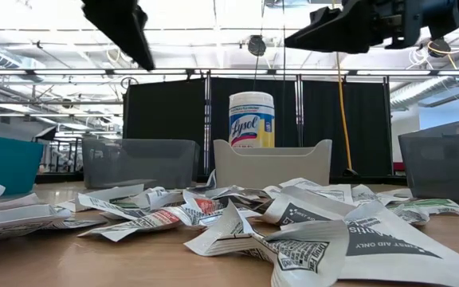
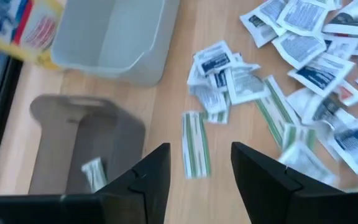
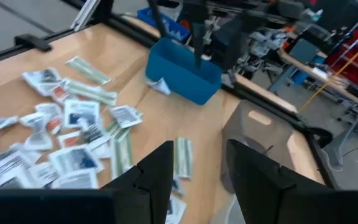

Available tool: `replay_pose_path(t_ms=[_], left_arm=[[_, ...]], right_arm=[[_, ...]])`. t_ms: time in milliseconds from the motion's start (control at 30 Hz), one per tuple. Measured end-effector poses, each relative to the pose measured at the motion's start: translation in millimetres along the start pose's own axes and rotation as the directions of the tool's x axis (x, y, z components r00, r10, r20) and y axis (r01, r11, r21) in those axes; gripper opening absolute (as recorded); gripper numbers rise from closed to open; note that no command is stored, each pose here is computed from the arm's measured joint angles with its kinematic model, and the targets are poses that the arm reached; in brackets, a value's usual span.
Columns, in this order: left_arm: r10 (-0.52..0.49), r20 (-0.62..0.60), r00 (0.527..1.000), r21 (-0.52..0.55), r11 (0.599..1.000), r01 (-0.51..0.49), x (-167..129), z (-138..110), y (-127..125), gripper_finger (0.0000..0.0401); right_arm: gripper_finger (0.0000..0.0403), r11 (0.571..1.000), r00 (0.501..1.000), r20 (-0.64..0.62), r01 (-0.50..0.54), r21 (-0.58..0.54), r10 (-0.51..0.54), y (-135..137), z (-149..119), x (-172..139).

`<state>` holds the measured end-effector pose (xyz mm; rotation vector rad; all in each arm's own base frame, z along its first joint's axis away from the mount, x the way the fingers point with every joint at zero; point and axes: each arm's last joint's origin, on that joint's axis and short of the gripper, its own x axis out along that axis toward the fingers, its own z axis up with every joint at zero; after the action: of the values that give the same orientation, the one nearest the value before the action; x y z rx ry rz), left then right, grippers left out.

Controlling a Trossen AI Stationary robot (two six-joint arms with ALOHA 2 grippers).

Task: Pick & Place First Aid Supplies
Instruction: Put the green bandage pack into the top black bin

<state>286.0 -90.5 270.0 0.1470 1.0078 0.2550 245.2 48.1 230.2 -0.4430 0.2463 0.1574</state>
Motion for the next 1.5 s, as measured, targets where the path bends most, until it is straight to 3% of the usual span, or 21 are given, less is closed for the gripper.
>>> replay_pose_path(t_ms=[267, 467, 900, 1133, 1500], left_arm=[[0.021, -0.175, 0.984, 0.022, 1.000, -0.018, 75, 2, -2, 0.0161], [-0.008, -0.285, 0.959, -0.027, 1.000, 0.000, 110, -2, 14, 0.0161], [-0.115, -0.295, 0.949, -0.072, 0.993, 0.098, 121, 0, 25, 0.0161], [-0.178, -0.312, 0.933, -0.123, 0.982, 0.146, 139, -25, 25, 0.0163], [-0.148, -0.312, 0.939, -0.136, 0.985, 0.110, 145, -38, 25, 0.0221]], right_arm=[[0.0141, 0.997, 0.997, -0.046, -0.063, -0.032, 0.062, 19, -15, -3], [0.0141, 0.999, 0.996, -0.088, -0.002, -0.041, -0.002, 23, -17, -5], [0.0141, 0.996, 0.992, -0.119, -0.048, -0.079, 0.038, 32, -19, -7], [0.0141, 0.995, 0.992, -0.116, -0.062, -0.084, 0.052, 35, -18, -7], [0.0142, 0.994, 0.992, -0.115, -0.065, -0.086, 0.055, 36, -18, -7]])
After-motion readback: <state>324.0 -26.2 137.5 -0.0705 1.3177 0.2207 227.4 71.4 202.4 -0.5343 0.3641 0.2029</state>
